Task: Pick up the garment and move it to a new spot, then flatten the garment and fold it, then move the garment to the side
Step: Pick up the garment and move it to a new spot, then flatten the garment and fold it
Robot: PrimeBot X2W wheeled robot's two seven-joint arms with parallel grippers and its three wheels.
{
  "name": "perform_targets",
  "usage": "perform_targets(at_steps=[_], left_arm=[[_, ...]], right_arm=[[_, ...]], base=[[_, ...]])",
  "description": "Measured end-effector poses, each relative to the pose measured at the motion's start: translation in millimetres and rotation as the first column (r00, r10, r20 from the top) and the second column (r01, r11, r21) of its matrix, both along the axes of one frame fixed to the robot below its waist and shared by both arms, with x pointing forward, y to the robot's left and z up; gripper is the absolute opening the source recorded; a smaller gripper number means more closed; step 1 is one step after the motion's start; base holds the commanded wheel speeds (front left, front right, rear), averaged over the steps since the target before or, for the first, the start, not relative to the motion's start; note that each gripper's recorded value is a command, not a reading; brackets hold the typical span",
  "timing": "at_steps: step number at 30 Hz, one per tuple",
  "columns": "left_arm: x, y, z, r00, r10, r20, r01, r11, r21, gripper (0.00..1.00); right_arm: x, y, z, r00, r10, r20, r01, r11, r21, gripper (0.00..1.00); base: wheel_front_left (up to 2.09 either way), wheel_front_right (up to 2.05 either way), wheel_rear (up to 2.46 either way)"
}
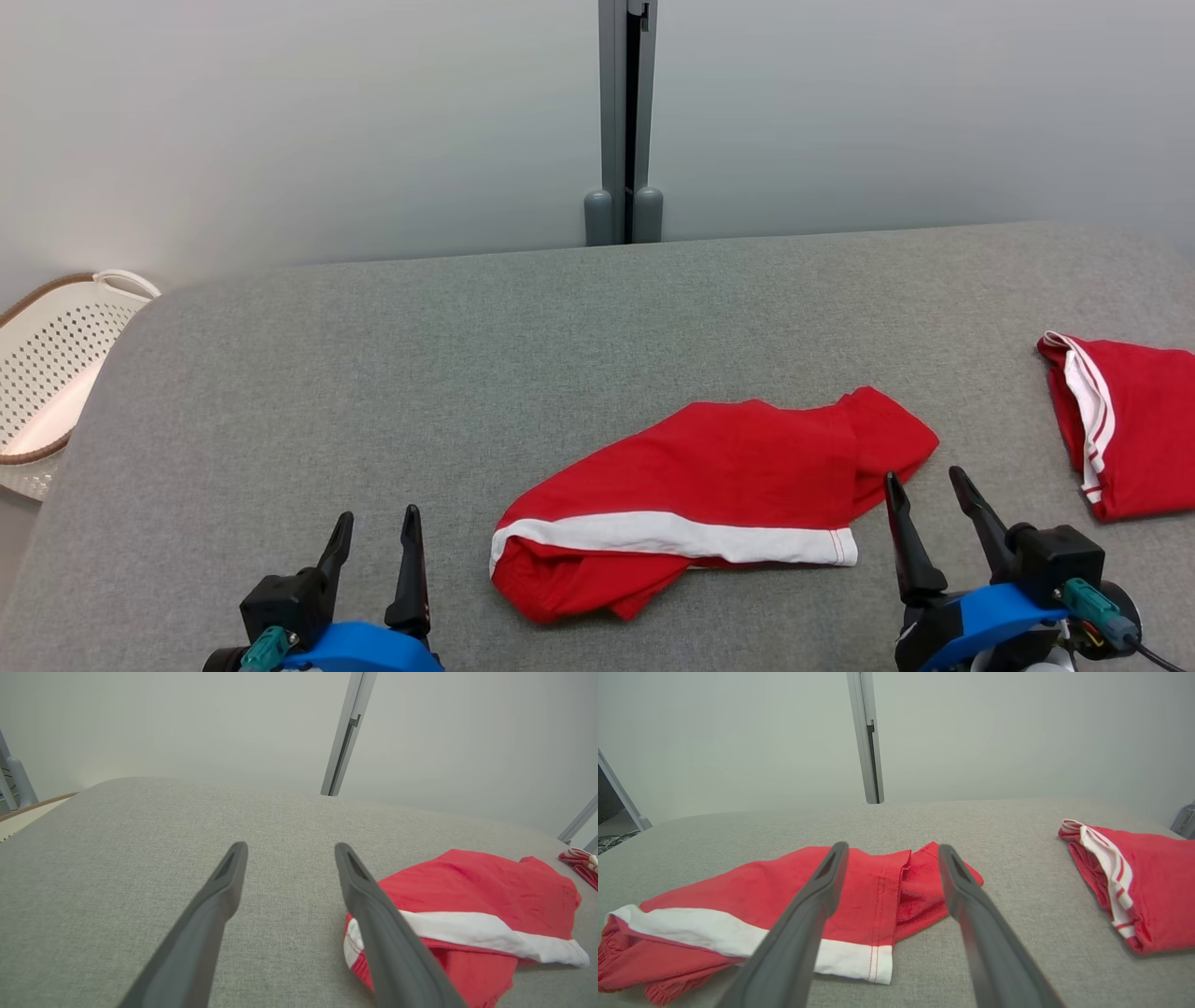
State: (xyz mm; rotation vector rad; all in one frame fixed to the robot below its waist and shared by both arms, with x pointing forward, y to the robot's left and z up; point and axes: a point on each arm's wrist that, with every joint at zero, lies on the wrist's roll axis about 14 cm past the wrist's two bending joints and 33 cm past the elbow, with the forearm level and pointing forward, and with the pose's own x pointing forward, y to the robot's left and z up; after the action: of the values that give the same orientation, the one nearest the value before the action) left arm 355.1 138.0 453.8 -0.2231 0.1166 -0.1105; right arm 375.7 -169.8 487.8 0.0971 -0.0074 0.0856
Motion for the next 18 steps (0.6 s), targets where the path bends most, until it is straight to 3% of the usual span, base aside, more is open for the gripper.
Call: perform_targets(at_steps=[18], left_arm=[[-5.2,-3.5,-4.6,1.000,-0.014,-0.009,0.014,1.000,0.002,1.00]], right_arm=[[-0.1,0.7,-1.1,1.000,0.004,-0.003,-0.004,1.000,-0.009,1.00]], base=[[0.00,0.00,0.00]])
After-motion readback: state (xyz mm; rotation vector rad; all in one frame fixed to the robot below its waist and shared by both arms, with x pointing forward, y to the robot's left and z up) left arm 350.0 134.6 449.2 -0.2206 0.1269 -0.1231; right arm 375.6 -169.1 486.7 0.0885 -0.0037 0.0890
